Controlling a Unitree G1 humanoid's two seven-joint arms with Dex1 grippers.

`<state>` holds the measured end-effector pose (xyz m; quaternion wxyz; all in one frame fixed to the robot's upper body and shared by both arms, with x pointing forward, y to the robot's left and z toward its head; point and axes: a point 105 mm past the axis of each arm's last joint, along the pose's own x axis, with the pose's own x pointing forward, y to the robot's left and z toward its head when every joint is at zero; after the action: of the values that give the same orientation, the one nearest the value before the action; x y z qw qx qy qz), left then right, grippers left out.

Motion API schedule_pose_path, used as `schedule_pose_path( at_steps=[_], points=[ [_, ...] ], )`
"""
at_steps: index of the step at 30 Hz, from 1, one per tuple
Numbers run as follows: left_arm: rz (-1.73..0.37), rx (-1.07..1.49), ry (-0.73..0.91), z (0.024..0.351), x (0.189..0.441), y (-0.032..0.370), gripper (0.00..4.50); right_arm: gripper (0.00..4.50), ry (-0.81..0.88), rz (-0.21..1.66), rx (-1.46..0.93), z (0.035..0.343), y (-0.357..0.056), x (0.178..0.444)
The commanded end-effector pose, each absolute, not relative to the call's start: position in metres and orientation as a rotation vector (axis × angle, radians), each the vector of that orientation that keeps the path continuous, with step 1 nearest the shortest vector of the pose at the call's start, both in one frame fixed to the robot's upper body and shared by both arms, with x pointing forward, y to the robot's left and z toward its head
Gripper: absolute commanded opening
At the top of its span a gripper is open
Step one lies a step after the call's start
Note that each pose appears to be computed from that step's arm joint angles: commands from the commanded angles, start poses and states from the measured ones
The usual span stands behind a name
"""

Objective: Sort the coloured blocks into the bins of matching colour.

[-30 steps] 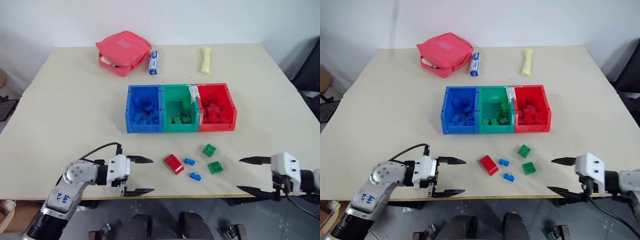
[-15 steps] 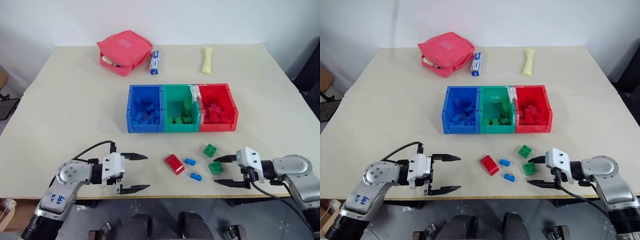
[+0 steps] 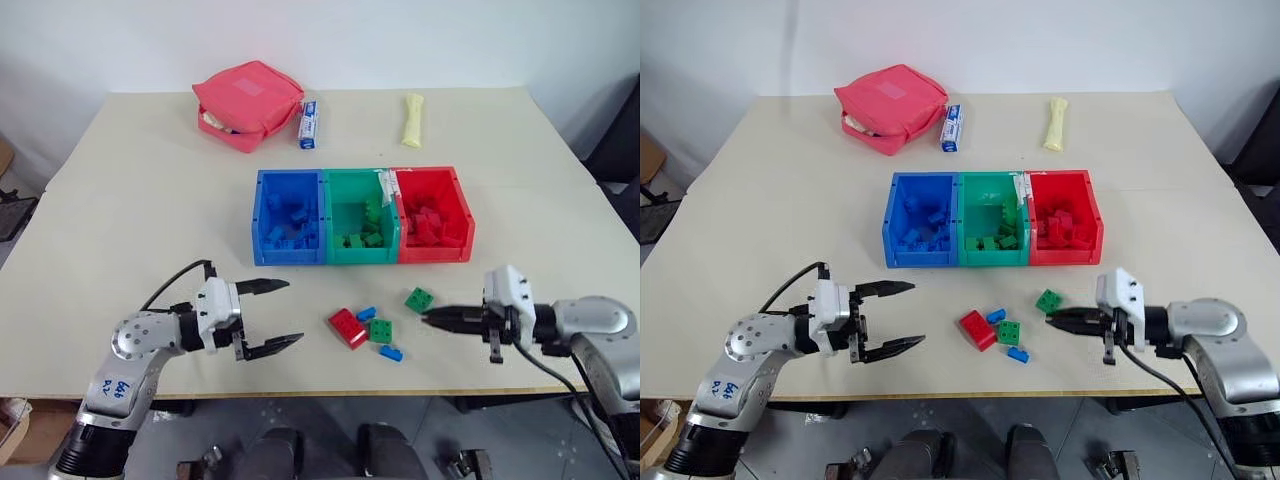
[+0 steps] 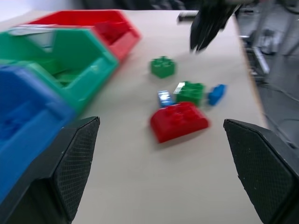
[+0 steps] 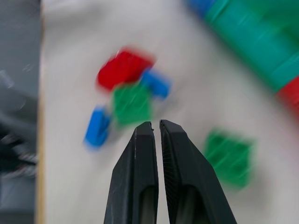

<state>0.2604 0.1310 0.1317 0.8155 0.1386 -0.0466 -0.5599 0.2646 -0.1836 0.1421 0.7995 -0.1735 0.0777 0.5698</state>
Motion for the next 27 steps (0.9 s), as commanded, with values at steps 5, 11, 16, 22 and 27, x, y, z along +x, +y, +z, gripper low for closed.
schedule_pose_path(
  at_steps=[5,11,16,22,27],
  points=[
    [-1.18,0.33,-0.121,0.132,0.256,0.133,4.5,0.6,0.187,1.172,-0.36,0.152,-0.19,0.274],
    [-1.235,0.356,-0.118,0.129,0.251,0.126,4.5,2.54,0.135,1.1,-0.429,0.154,-0.2,0.294],
    [-1.242,0.36,-0.124,0.129,0.251,0.122,4.5,3.14,0.192,1.079,-0.364,0.139,-0.198,0.297],
    [-1.244,0.367,-0.131,0.129,0.252,0.121,4.5,3.14,0.239,1.003,-0.303,0.115,-0.187,0.295],
    [-1.264,0.378,-0.139,0.131,0.253,0.118,4.5,3.14,0.276,0.911,-0.295,0.099,-0.188,0.299]
  ],
)
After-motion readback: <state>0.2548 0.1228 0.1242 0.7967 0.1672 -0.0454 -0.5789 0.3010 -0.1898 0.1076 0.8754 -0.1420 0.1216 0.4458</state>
